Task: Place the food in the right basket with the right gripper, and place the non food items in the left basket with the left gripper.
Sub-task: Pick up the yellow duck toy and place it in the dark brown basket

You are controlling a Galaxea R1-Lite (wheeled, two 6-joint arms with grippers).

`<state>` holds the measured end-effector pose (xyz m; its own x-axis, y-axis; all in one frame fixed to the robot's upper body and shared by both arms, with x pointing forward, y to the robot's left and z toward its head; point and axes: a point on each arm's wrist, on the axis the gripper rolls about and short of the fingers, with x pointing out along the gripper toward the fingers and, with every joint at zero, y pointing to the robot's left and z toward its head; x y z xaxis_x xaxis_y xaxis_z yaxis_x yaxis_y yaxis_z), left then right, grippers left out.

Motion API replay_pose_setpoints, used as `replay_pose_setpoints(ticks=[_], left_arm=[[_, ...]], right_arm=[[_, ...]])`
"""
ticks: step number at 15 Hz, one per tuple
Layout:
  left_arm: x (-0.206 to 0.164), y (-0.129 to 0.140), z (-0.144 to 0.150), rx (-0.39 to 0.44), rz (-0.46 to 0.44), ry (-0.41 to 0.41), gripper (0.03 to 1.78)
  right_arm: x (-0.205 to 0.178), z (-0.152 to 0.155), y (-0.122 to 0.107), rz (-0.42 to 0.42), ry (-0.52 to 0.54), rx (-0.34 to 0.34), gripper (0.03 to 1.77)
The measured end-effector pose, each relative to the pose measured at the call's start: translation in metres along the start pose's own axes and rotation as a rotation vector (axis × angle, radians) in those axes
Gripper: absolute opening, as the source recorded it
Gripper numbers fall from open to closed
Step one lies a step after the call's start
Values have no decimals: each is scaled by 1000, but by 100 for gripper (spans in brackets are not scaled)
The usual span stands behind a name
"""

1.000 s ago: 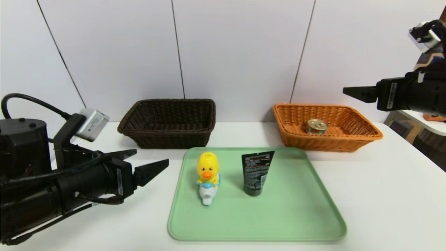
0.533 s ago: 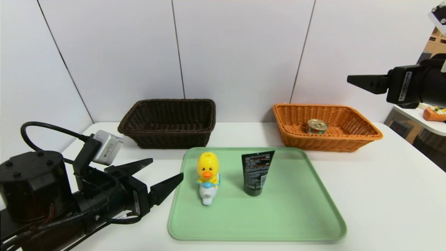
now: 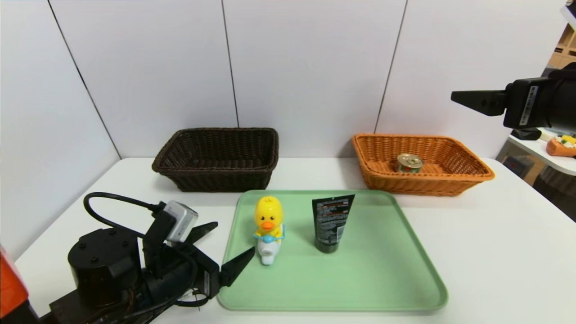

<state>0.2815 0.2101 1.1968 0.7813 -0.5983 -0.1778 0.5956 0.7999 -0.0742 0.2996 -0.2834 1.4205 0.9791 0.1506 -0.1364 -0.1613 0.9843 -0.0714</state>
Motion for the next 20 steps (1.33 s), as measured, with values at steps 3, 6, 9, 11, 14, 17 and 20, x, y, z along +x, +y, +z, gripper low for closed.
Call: replay_pose_setpoints(ticks=[3, 6, 9, 11, 14, 17, 20], left_arm=[[9, -10, -1, 4, -5, 1, 169], [14, -18, 0, 8, -20, -11, 169], [16, -23, 3, 8, -21, -27, 169], [17, -24, 4, 5, -24, -34, 169], [21, -28, 9, -1, -36, -59, 169], [29, -30, 14, -3, -30, -86, 169], [35, -32, 12, -11, -34, -82, 169]], right_arm=[[-2, -1, 0, 0, 5, -1, 169], [-3, -2, 0, 1, 10, -1, 169], [-2, -5, 0, 4, 21, -2, 169], [-2, -7, 0, 5, 28, -2, 169], [-2, -9, 0, 5, 35, 0, 169], [-1, -10, 0, 5, 36, 0, 169], [-1, -10, 0, 4, 36, 0, 169]])
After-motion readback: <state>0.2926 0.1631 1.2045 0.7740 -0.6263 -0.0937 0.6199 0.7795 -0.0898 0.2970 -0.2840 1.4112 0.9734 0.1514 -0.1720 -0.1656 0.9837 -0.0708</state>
